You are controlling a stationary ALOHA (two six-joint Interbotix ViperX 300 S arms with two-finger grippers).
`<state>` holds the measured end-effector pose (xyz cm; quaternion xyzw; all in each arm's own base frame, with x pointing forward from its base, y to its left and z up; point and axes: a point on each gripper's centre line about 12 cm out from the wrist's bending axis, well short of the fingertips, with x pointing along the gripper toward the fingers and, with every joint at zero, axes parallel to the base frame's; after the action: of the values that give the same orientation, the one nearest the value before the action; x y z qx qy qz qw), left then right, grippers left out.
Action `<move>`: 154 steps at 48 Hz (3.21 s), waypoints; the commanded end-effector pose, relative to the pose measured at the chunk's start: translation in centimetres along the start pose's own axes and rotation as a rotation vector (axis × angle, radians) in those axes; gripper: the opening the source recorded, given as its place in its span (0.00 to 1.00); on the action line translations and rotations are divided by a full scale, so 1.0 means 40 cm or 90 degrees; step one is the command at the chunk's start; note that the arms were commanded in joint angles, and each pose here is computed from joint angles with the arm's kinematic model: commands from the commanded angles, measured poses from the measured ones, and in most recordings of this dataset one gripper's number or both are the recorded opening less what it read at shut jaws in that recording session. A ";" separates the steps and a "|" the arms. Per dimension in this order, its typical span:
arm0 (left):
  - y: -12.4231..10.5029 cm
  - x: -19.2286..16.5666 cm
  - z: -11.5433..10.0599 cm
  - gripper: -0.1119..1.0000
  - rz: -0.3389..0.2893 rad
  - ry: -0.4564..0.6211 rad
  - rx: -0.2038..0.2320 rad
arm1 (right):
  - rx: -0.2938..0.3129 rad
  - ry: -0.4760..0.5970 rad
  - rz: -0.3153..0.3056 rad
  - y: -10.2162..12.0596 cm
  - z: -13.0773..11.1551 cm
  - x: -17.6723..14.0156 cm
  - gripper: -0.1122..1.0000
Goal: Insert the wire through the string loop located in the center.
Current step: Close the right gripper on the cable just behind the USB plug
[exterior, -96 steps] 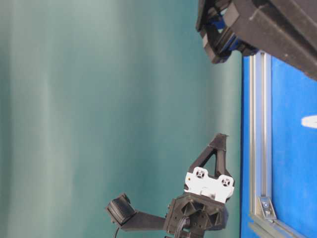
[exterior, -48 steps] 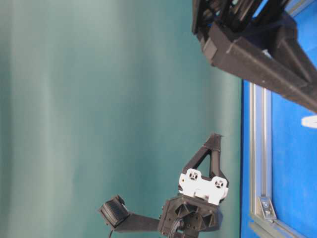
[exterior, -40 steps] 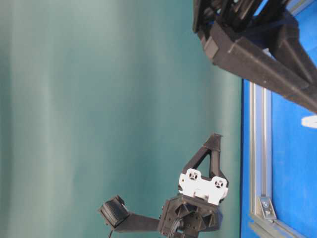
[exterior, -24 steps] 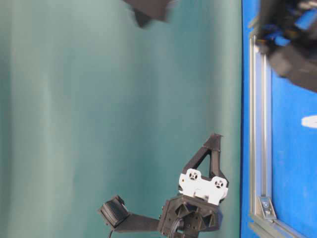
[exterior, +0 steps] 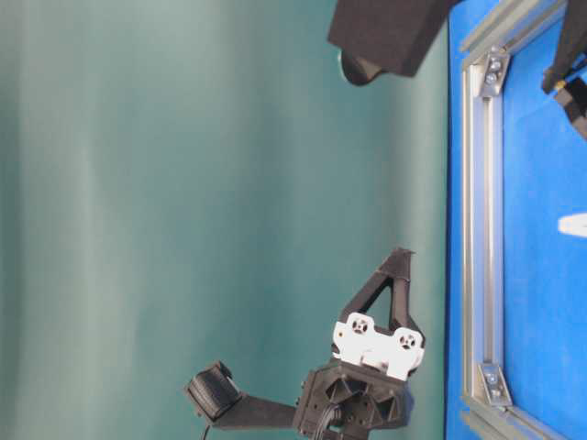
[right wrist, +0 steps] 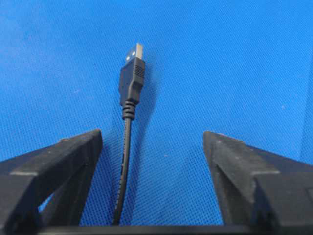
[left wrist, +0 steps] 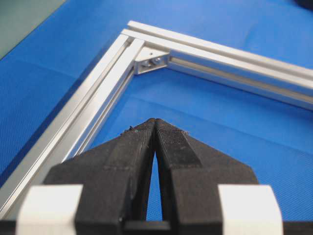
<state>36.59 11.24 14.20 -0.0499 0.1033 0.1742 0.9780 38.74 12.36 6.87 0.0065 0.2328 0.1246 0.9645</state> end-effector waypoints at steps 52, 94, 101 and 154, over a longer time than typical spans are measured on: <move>-0.003 -0.005 0.027 0.10 -0.004 -0.014 0.001 | -0.006 -0.028 0.018 0.028 0.129 -0.073 0.08; -0.003 -0.010 0.023 0.10 -0.004 -0.011 0.002 | -0.006 -0.035 0.024 0.038 0.208 -0.124 0.08; -0.004 -0.010 0.023 0.10 -0.005 -0.011 0.002 | -0.006 -0.035 0.025 0.039 0.208 -0.125 0.08; -0.011 -0.011 0.021 0.10 -0.010 -0.009 0.002 | -0.006 -0.034 0.025 0.039 0.205 -0.125 0.08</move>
<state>36.30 10.88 13.72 -0.0505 0.1171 0.1698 0.9772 37.51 12.74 15.05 0.0068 0.2274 0.1400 0.9637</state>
